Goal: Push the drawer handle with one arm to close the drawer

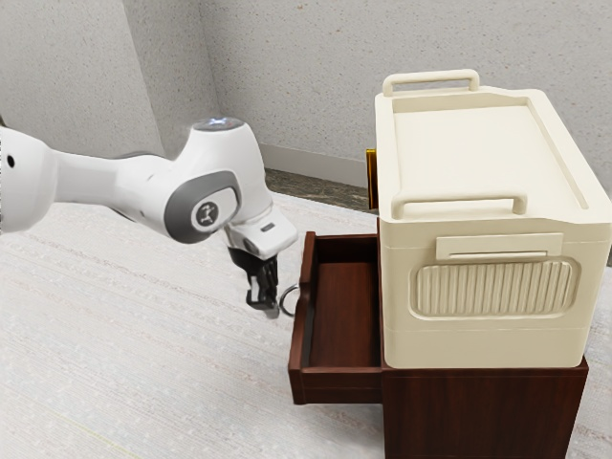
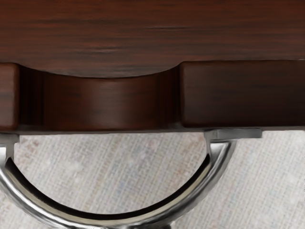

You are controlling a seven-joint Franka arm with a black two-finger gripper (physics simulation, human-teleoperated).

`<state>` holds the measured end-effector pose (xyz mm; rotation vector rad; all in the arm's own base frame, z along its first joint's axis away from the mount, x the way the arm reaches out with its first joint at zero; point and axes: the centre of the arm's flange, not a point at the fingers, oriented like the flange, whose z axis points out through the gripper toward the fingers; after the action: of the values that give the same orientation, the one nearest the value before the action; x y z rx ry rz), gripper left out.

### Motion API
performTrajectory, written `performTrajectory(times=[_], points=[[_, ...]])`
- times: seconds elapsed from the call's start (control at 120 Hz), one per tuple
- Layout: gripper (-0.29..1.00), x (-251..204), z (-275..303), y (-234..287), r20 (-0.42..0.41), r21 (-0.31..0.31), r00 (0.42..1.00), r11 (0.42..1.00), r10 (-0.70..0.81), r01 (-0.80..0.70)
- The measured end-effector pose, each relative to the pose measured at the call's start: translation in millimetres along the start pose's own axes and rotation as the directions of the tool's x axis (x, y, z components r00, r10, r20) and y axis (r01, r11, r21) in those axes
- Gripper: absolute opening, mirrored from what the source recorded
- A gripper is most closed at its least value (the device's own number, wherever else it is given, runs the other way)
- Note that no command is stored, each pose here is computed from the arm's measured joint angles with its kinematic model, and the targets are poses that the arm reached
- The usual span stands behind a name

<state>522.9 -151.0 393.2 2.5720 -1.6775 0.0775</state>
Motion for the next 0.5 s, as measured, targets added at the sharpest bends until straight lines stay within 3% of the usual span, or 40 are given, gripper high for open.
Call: performTrajectory(times=[0.5], points=[[-0.08, 41.1, -1.0, -2.1, -0.051, -0.013, 0.997, 0.998, 0.053, -0.054]])
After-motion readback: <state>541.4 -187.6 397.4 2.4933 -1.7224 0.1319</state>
